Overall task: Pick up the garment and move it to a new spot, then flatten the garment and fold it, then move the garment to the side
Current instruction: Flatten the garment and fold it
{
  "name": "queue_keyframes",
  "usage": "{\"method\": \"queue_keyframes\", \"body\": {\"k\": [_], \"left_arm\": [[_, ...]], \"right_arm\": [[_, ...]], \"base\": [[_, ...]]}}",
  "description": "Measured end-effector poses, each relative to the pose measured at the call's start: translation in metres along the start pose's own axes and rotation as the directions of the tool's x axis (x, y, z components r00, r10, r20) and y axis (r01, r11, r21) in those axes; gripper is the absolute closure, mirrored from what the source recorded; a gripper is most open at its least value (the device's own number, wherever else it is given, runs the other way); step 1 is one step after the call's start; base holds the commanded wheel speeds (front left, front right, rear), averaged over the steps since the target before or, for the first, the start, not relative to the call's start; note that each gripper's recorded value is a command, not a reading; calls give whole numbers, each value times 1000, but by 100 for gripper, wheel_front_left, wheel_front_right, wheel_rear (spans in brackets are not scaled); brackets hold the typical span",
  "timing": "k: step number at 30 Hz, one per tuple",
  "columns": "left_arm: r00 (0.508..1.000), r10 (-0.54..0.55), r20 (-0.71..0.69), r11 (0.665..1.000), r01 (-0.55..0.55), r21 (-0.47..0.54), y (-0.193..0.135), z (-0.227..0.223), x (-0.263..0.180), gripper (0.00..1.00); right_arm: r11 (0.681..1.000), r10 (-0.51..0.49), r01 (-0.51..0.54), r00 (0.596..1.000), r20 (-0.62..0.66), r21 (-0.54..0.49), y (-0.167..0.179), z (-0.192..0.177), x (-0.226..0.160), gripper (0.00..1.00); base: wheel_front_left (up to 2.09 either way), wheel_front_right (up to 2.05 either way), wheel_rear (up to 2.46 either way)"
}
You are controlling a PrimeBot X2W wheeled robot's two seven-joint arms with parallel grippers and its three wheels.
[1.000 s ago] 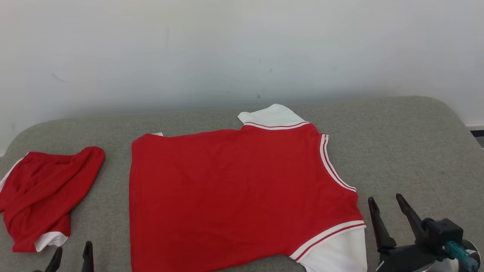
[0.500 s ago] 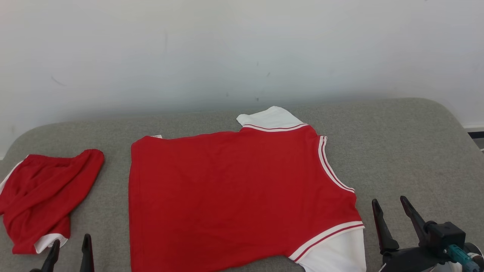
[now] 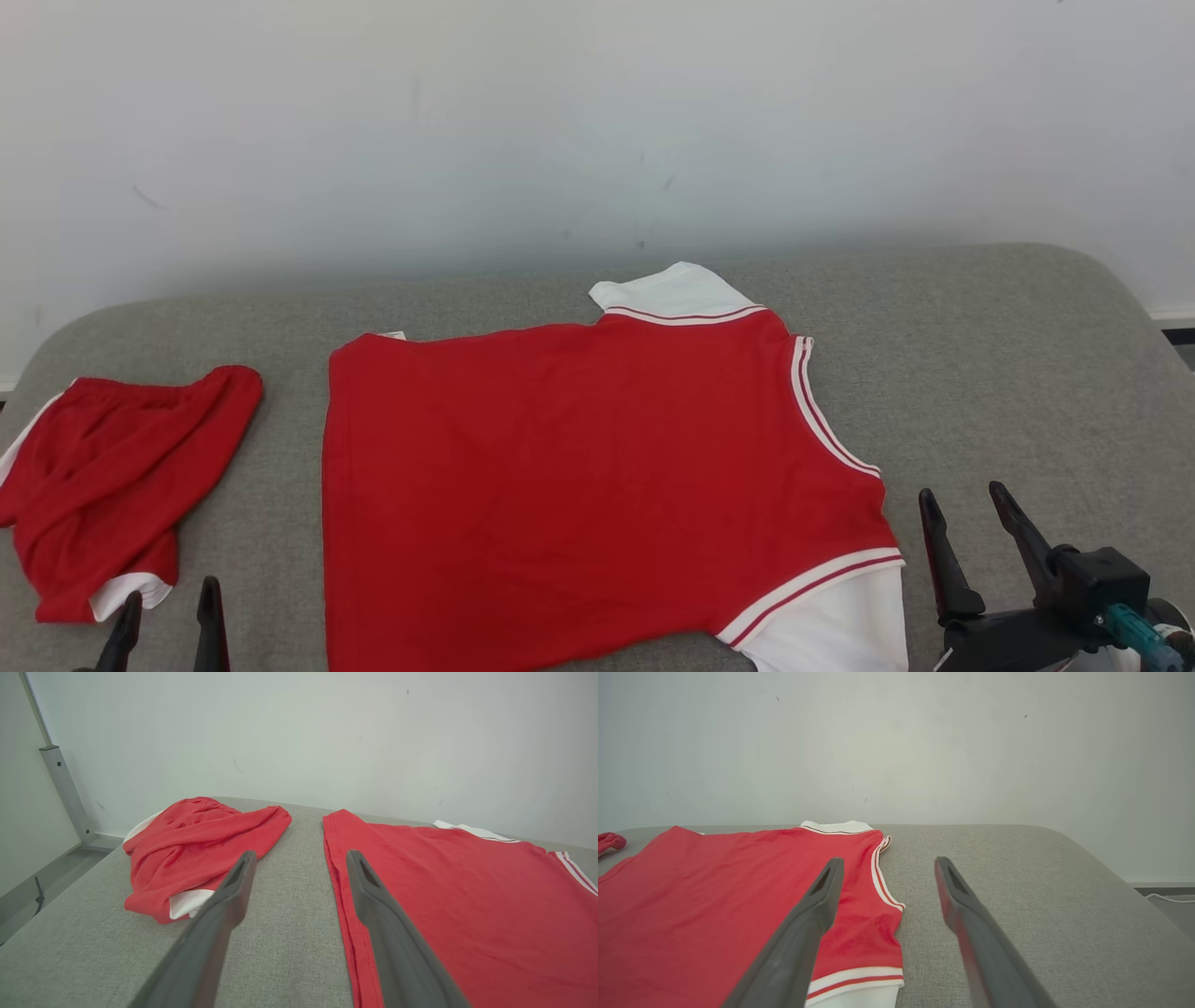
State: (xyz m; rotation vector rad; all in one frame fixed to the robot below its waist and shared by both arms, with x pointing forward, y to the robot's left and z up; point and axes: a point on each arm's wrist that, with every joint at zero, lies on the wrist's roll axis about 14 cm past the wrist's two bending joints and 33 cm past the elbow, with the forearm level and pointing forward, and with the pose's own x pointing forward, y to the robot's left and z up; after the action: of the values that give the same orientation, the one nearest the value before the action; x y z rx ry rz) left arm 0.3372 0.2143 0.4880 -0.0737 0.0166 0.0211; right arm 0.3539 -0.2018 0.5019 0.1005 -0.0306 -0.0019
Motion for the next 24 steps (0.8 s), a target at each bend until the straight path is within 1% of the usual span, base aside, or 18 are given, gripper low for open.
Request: {"method": "queue_keyframes", "body": {"k": [8,24], "left_arm": [[1000,-9,5,999,9,52,-1,1,-1,0],[1000,-10,-4,997,11,76,-2,3,-2,0]], "right_arm": [[1000,6,-6,1000,-1,-6,2,0,0,0],[1000,9,-9,1000,-4,-17,2,-2,-1,0]], "base": [[0,0,0],[0,0,0]]}}
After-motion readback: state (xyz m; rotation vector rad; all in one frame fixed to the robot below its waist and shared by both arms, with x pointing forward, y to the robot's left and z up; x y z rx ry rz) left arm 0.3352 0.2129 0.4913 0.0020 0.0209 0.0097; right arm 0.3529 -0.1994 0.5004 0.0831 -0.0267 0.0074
